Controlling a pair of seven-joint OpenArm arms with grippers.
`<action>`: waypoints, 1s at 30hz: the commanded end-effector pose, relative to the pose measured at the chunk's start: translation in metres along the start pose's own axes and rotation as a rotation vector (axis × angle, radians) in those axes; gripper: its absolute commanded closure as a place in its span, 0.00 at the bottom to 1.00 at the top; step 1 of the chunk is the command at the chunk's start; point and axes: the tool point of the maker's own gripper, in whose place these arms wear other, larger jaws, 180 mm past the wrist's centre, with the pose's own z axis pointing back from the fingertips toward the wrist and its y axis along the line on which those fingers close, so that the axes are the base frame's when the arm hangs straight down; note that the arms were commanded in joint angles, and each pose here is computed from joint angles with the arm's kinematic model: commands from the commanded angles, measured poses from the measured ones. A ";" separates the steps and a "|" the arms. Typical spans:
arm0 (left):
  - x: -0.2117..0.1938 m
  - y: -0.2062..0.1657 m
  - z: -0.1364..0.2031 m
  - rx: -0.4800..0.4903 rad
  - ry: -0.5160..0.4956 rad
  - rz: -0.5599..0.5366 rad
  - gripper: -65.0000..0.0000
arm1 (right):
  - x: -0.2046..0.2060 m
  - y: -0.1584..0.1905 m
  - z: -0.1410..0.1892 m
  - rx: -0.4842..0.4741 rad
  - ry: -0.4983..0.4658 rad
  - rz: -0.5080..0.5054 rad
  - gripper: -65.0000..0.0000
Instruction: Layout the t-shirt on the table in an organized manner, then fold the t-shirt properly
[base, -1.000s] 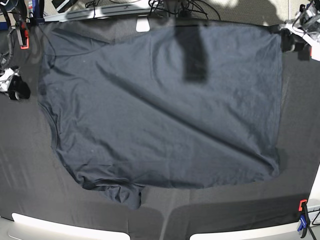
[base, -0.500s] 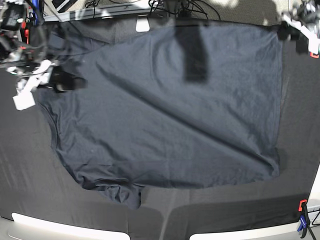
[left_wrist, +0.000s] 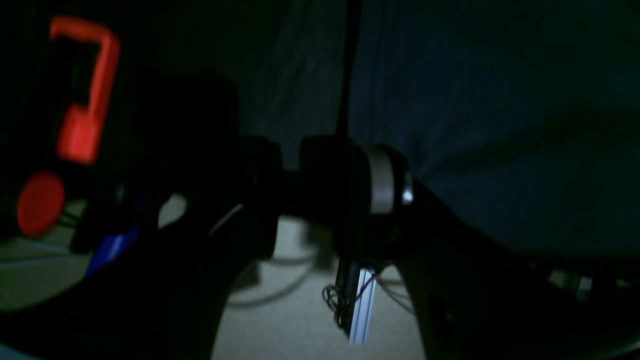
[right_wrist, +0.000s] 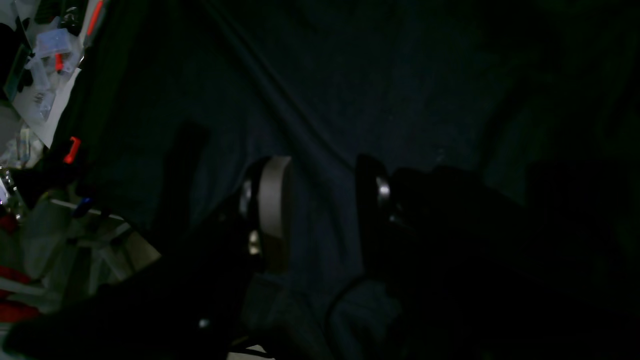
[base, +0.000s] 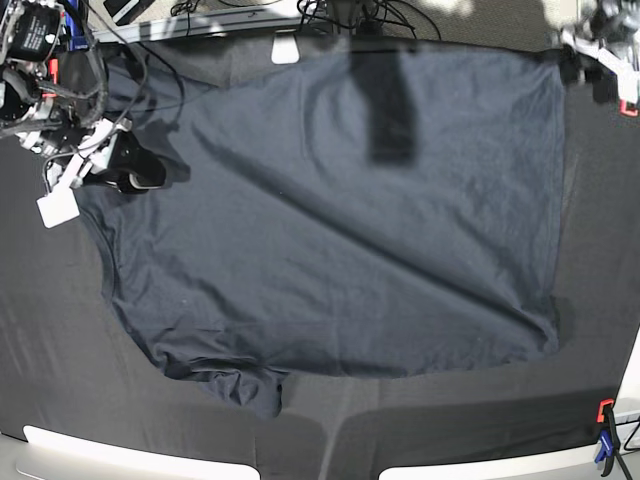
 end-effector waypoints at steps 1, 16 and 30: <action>0.007 0.002 0.002 -0.005 -0.025 -0.001 0.67 | 0.014 0.004 0.005 0.012 -0.038 0.038 0.68; -0.007 -0.032 0.002 -0.220 0.016 0.036 0.67 | 0.013 0.003 0.005 0.010 -0.037 0.039 0.68; -0.007 -0.021 -0.002 -0.153 0.021 -0.019 0.67 | 0.013 0.003 0.005 0.010 -0.037 0.039 0.68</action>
